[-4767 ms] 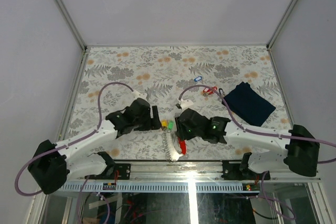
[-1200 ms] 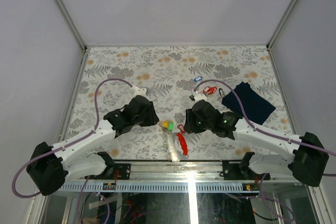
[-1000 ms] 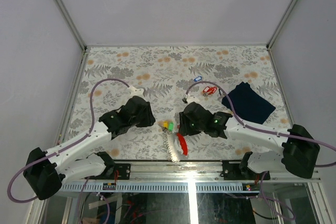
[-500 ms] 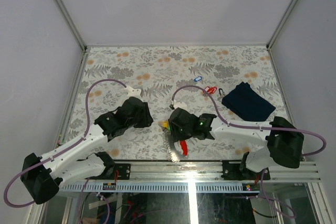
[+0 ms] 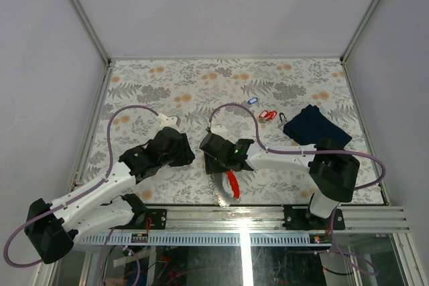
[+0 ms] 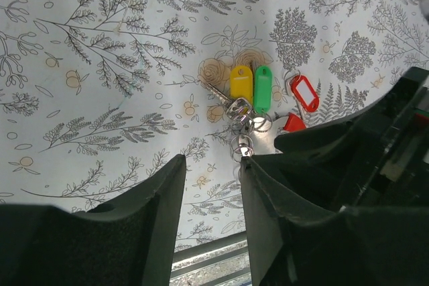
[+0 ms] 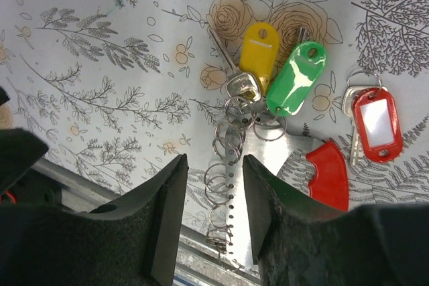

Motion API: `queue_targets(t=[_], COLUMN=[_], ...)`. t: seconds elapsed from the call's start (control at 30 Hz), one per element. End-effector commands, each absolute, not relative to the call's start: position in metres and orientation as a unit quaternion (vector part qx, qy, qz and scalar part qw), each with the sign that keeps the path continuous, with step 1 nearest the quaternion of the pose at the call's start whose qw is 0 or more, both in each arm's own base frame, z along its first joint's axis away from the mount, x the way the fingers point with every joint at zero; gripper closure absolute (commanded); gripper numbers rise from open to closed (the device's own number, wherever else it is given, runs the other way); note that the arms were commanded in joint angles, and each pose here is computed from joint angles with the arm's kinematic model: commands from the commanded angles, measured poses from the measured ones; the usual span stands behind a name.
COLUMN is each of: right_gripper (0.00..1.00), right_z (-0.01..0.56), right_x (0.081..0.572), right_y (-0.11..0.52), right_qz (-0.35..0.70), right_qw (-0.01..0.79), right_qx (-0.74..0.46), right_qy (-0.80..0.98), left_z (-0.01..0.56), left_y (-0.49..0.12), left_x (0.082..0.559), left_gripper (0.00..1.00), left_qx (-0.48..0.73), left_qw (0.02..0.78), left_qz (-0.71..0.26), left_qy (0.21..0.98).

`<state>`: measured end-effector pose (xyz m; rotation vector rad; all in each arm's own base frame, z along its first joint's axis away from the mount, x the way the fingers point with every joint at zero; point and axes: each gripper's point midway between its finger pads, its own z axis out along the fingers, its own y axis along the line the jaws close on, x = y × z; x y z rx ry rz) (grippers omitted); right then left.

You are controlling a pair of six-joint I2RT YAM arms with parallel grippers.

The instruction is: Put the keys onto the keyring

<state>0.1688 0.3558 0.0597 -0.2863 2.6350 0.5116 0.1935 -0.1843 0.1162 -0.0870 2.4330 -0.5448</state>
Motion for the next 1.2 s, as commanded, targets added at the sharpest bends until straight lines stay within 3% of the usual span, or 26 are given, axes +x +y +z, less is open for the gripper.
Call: queue_targets(t=[0.0, 1.17], right_gripper=[0.55, 0.59], right_z=[0.054, 0.023], right_x=[0.175, 0.197], right_y=[0.367, 0.358], right_qz=[0.188, 0.175], right_qw=[0.224, 0.219], right_qx=[-0.067, -0.077], right_qy=[0.954, 0.957], left_z=[0.119, 0.086], left_y=[-0.185, -0.194], left_x=[0.196, 0.182], left_gripper=[0.62, 0.68], left_qx=[-0.047, -0.045], left_qw=[0.323, 0.278], left_qz=[-0.219, -0.237], left_qy=[0.919, 0.93])
